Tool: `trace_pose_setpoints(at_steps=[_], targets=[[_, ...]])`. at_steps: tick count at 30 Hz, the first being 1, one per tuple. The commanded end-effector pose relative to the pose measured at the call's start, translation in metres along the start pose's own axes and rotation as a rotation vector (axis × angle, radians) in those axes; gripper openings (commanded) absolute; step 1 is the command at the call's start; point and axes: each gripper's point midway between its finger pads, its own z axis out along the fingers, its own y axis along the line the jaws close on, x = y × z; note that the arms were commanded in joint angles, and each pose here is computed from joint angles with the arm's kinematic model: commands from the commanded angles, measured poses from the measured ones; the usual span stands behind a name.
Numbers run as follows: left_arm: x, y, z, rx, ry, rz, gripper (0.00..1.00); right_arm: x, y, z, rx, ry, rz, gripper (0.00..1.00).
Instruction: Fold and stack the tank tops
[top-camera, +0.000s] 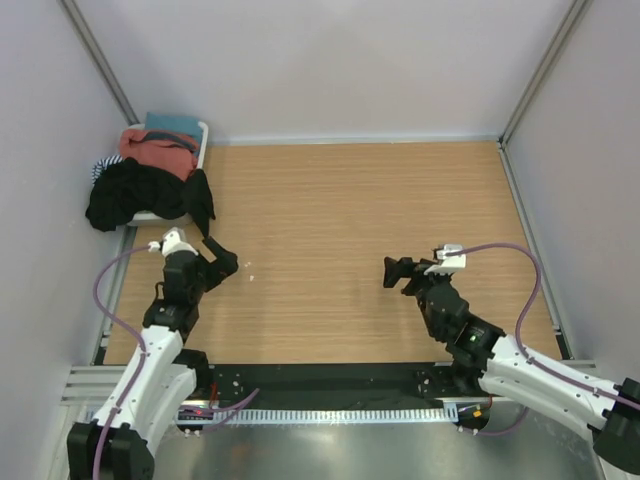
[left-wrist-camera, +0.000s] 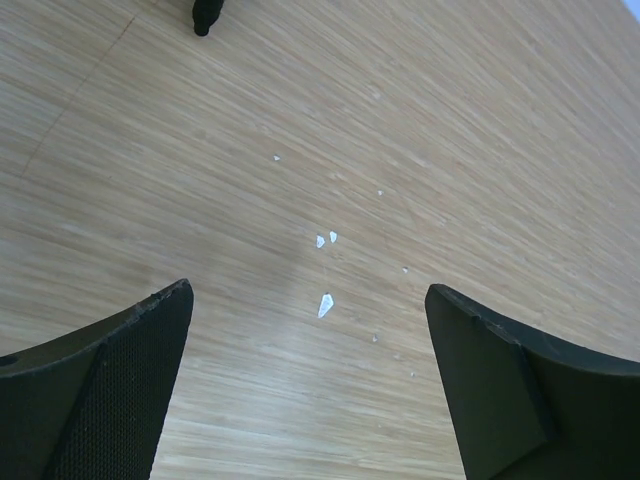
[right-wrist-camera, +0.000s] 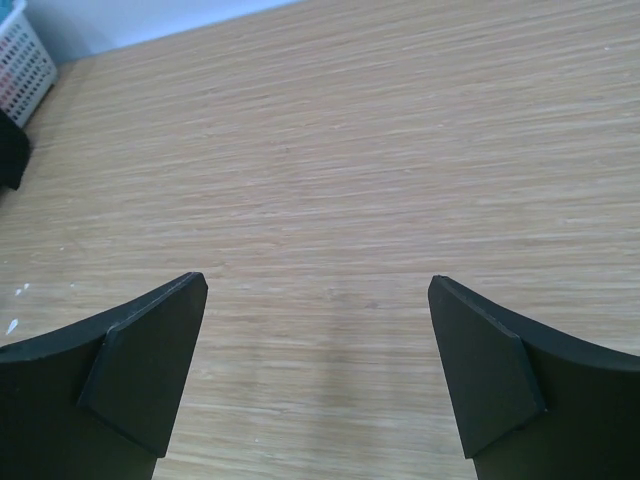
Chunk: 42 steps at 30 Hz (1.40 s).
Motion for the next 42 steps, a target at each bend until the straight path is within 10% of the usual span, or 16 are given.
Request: trace_pose_setpoints(at_steps=[1,20,42], targets=[[-0.005,0.000,-0.004,0.000,-0.044,-0.092,1.00,-0.014,0.017,-0.003,-0.088,-0.038,0.032,1.00],[-0.197,-0.015,-0.006,-0.421,-0.271,-0.391,0.80,-0.002,0.027,0.000,-0.141,0.001,0.012,1.00],[-0.210,0.118,0.144,-0.905,-0.028,-0.375,0.77,-0.001,0.016,0.001,-0.074,0.003,0.015,1.00]])
